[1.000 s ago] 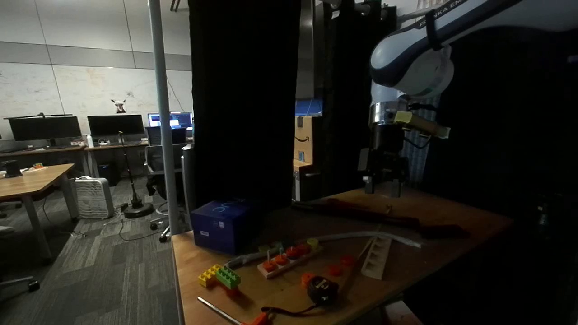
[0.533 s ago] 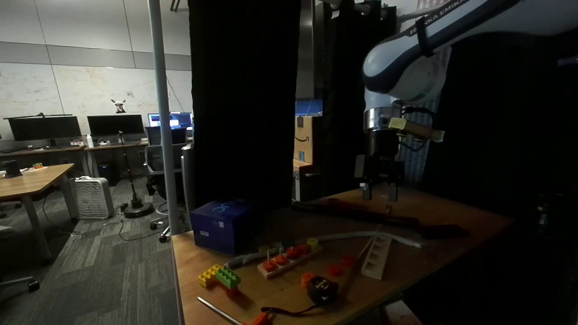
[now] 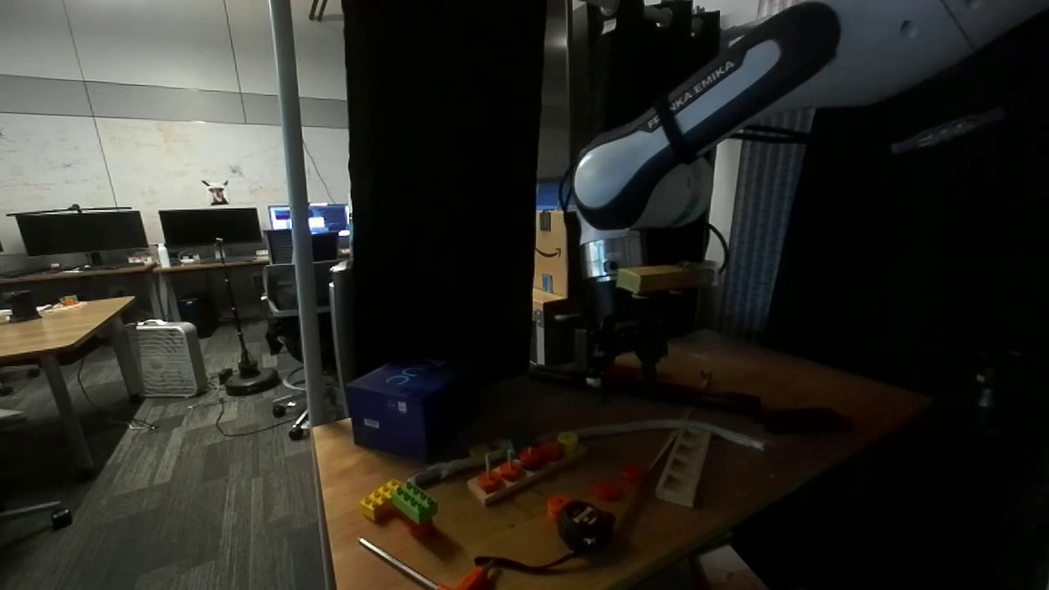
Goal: Move the object forward near the blue box
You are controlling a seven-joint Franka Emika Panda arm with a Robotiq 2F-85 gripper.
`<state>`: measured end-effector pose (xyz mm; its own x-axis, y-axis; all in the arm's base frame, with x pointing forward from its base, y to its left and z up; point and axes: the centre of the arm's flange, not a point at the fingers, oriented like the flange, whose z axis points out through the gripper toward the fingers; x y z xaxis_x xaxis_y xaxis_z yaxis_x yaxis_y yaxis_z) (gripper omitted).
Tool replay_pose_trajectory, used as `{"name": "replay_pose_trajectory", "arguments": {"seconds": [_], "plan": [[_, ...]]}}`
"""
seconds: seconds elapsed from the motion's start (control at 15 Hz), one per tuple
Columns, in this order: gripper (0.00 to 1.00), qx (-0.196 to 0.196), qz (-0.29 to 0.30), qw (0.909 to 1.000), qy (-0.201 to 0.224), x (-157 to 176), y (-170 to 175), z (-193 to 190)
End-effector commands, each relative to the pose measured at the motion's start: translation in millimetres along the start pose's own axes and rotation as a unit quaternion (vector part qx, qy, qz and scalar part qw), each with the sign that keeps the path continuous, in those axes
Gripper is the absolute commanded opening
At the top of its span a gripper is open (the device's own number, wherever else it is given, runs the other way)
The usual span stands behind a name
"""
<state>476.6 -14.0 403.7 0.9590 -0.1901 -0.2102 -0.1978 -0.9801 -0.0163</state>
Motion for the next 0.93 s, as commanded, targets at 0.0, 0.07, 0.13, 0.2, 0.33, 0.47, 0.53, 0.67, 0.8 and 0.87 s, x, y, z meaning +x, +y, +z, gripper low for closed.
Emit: {"name": "replay_pose_trajectory", "arguments": {"seconds": [0.0,0.07,0.13,0.2,0.33,0.47,0.53,0.67,0.8,0.87], "plan": [[1.0,-0.046,0.012,0.9987,0.02,41,-29,-6],[1.0,-0.056,0.011,0.998,0.027,49,-35,-6],[1.0,-0.066,0.013,0.9971,0.035,57,-40,-6],[1.0,-0.074,0.012,0.9962,0.044,63,-43,-7],[1.0,-0.089,0.015,0.9937,0.067,76,-50,-10],[1.0,-0.094,0.019,0.9909,0.094,87,-54,-12],[1.0,-0.094,0.023,0.9893,0.11,92,-54,-13],[1.0,-0.091,0.028,0.9861,0.136,102,-54,-10],[1.0,-0.089,0.028,0.9837,0.154,110,-53,-4],[1.0,-0.084,0.027,0.9831,0.16,113,-52,-1]]}}
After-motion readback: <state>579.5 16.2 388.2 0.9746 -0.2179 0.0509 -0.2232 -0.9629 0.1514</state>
